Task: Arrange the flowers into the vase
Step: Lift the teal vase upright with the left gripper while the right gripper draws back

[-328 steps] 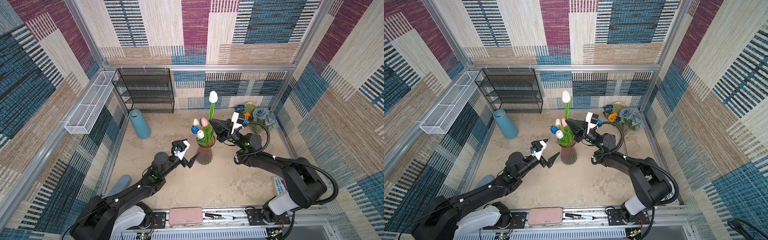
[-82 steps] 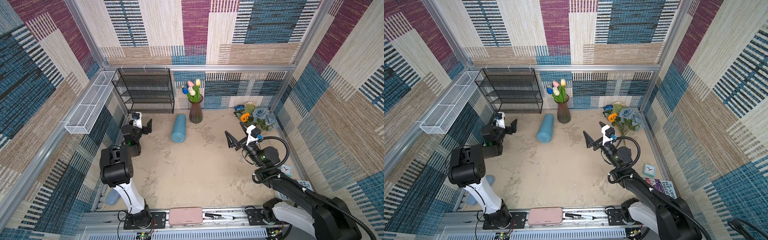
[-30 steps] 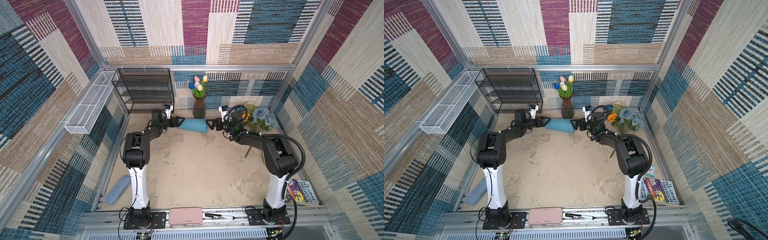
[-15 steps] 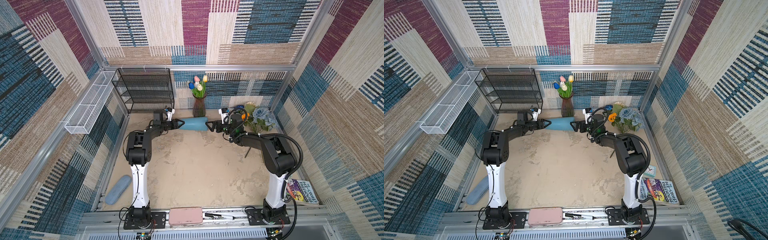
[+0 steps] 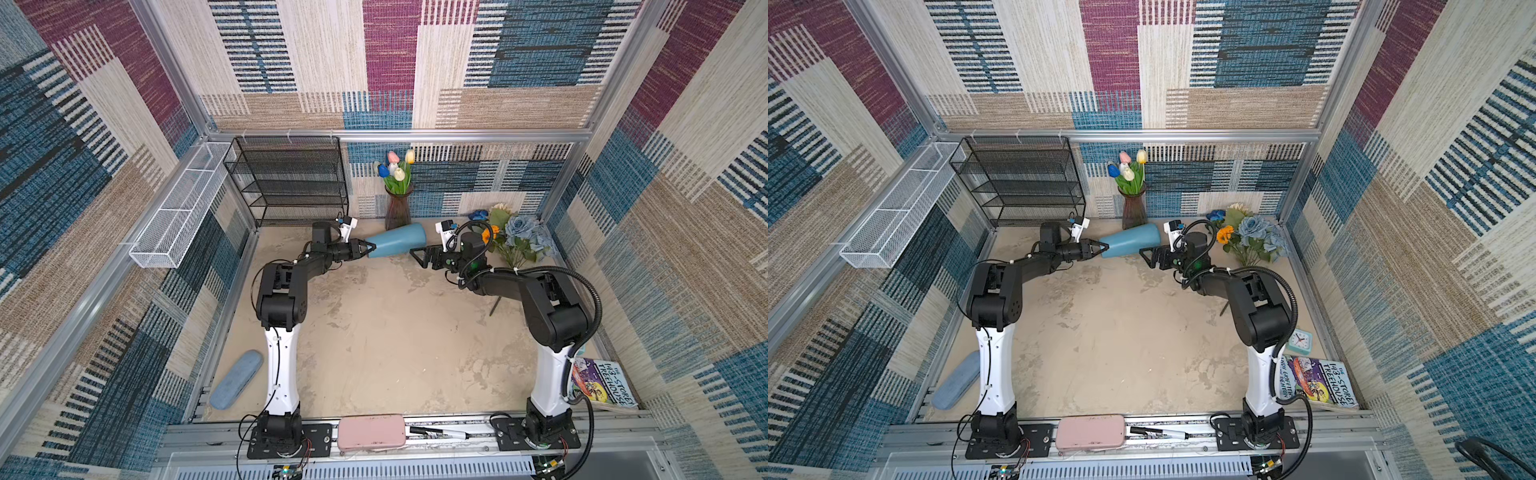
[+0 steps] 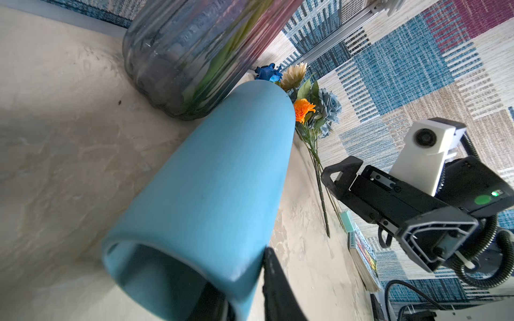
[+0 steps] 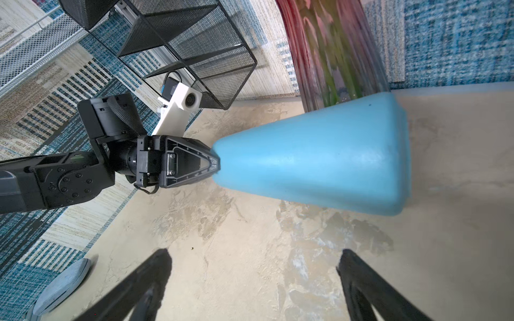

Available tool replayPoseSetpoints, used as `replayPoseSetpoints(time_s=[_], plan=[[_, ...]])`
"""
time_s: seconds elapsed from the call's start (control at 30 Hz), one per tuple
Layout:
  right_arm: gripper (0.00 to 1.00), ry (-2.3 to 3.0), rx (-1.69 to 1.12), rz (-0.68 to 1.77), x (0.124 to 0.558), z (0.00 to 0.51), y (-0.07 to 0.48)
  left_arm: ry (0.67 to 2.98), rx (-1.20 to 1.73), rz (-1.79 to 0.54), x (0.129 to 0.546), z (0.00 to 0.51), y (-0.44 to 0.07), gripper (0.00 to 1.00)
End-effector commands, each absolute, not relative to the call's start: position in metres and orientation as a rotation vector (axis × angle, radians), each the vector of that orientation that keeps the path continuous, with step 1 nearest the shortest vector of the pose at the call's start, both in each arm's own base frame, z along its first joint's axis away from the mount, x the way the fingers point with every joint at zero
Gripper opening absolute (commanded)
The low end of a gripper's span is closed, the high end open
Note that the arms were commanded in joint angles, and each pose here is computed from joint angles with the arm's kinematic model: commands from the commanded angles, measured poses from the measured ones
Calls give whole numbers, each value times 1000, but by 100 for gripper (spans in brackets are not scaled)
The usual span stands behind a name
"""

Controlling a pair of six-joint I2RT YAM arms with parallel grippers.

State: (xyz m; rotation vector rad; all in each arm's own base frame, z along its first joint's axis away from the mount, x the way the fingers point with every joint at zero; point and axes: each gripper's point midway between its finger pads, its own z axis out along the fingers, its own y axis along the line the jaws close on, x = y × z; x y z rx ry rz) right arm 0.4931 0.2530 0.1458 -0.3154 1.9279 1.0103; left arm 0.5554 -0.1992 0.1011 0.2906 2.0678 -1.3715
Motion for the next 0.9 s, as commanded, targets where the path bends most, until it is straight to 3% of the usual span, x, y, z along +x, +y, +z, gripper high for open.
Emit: replayPoseSetpoints(time_s=[0.0,0.2,0.47,0.7,0.87], plan=[[97,1866,-339,999,493,162,254,2036,244,-1324,567,110,-194,12],[96,1850,-333,984,488,175,250,2038,262,-1349,550,128,-199,0],[95,1792,-296,919,474,221,235,2184,270,-1410,479,154,-205,0],[95,1749,-239,841,457,270,214,2543,136,-1135,400,183,-183,0],[97,1685,-201,795,438,296,199,2646,102,-745,369,231,-163,0]])
